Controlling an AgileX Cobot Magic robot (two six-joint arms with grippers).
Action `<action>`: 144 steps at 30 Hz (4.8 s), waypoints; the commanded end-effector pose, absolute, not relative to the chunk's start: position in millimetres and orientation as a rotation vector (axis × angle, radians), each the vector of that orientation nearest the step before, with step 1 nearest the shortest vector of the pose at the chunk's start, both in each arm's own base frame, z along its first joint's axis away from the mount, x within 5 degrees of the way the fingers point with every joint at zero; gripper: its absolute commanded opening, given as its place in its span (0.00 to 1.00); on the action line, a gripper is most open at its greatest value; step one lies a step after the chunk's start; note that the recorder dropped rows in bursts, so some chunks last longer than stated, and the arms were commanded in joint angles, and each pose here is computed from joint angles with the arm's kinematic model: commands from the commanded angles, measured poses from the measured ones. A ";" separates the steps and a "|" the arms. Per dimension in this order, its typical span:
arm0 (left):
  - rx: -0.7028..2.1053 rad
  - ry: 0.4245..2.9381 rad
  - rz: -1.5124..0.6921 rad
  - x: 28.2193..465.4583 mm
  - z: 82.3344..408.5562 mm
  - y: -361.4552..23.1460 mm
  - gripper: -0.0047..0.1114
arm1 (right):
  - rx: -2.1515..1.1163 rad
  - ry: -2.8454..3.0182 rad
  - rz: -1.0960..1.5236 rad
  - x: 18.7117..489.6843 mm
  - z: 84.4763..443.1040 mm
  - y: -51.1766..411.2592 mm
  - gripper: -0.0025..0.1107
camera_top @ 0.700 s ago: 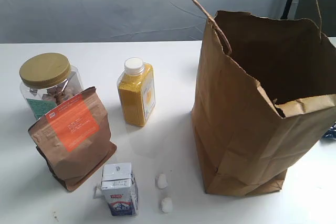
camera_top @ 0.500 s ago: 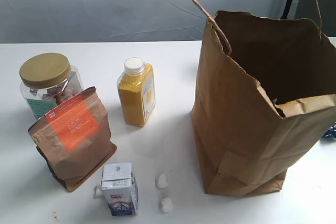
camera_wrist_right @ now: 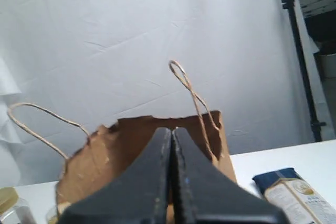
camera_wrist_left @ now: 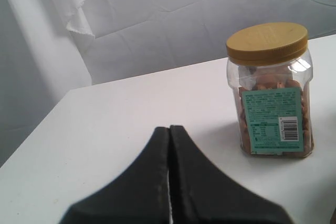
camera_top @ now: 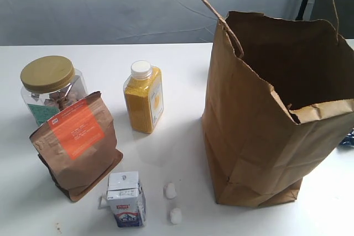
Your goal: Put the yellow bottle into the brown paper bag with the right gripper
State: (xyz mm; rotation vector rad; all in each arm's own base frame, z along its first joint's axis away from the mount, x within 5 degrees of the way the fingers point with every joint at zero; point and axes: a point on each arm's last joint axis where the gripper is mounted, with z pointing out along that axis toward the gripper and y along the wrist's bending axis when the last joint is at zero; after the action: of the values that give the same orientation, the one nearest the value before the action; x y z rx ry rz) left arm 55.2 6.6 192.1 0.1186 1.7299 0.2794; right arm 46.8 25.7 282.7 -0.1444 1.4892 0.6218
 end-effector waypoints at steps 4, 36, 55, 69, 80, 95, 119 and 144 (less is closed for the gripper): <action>0.121 1.722 0.274 55.1 191.9 6.3 0.04 | -0.395 1.640 0.647 71.7 346.8 56.0 0.02; 0.121 1.722 0.274 55.1 191.9 6.3 0.04 | -0.557 2.389 0.603 156.3 325.4 388.1 0.02; 0.121 1.722 0.274 55.1 191.9 6.3 0.04 | -0.191 2.511 0.452 213.3 272.5 414.9 0.77; 0.121 1.722 0.274 55.1 191.9 6.3 0.04 | -0.146 2.469 0.387 233.2 227.5 427.3 0.74; 0.121 1.722 0.274 55.1 191.9 6.3 0.04 | -0.092 2.447 0.260 250.1 187.7 427.6 0.60; 0.121 1.722 0.274 55.1 191.9 6.3 0.04 | -0.294 2.375 0.121 230.1 226.4 421.2 0.02; 0.121 1.722 0.274 55.1 191.9 6.3 0.04 | -0.891 2.009 0.343 61.7 337.2 316.1 0.02; 0.121 1.722 0.274 55.1 191.9 6.3 0.04 | -0.528 1.861 0.898 53.1 426.6 67.1 0.02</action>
State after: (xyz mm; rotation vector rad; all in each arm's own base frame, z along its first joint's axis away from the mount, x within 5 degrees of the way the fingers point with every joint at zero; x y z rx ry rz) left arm 55.2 6.6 192.1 0.1186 1.7299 0.2794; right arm 43.7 87.7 410.7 -0.6076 2.0117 0.8728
